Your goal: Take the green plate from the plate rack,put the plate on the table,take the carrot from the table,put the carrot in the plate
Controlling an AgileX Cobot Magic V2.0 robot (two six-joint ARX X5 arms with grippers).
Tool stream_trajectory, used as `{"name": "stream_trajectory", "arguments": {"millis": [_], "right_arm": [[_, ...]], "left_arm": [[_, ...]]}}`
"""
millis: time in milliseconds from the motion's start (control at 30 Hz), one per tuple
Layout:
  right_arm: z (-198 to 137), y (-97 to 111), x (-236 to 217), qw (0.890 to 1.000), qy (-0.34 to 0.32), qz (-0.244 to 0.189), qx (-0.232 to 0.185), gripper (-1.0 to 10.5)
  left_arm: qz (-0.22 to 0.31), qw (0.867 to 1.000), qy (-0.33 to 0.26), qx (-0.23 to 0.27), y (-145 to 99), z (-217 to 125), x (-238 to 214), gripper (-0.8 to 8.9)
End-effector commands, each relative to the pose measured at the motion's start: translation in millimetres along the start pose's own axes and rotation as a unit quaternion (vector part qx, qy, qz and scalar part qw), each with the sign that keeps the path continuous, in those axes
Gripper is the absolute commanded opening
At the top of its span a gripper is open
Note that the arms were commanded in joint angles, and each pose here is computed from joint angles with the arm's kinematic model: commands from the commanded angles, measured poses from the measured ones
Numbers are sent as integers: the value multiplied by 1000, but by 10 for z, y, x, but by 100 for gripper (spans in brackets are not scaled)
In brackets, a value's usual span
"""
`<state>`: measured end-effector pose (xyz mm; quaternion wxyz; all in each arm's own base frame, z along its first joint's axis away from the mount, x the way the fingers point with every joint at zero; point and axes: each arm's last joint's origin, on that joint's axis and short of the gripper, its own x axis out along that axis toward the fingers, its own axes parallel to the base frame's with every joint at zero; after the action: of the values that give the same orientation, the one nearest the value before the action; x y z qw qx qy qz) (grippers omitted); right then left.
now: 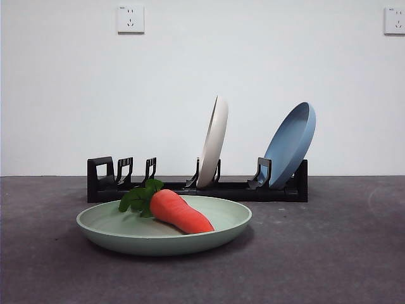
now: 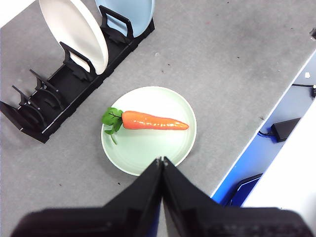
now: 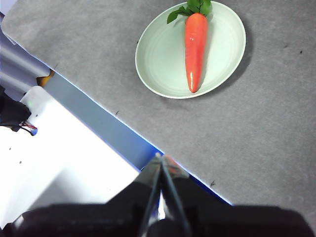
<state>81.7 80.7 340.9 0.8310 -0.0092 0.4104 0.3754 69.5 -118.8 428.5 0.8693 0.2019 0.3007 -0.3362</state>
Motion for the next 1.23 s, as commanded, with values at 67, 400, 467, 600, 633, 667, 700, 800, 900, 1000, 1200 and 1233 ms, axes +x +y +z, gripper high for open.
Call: {"name": "stream_trajectory", "arguments": {"millis": [67,400,467,600,633,667,700,800,900,1000,1200,1233], "right_arm": [[-2,2,-1,1000,-1,0,0,1],[-2,2,-1,1000,-1,0,0,1],[-2,2,-1,1000,-1,0,0,1],[-2,2,-1,1000,-1,0,0,1],[-2,2,-1,1000,-1,0,0,1],[-2,2,-1,1000,-1,0,0,1],[-2,2,-1,1000,-1,0,0,1],[-2,2,-1,1000,-1,0,0,1],[-2,2,-2,1000,-1,0,0,1],[-2,2,-2,1000,-1,0,0,1],[-2,2,-1,1000,-1,0,0,1],[-2,2,-2,1000,-1,0,0,1]], "left_arm": [[6,1000,-6,3,14,-10,-17,-3],[66,971,-228,42,480,190,-361,-3],[63,958,-277,44,581,173,-495,-3],[103,933,-341,51,706,51,-678,-3],[124,927,-349,50,724,-3,-701,-3],[144,922,-356,48,733,-64,-706,-3],[164,917,-360,45,737,-136,-698,-3],[207,907,-365,38,726,-373,-580,-3],[232,902,-363,28,710,-642,-364,-3],[242,904,-353,8,683,-953,-91,-3],[236,917,-318,-54,631,-1553,471,-3],[235,919,-312,-60,625,-1640,559,-3]]}}
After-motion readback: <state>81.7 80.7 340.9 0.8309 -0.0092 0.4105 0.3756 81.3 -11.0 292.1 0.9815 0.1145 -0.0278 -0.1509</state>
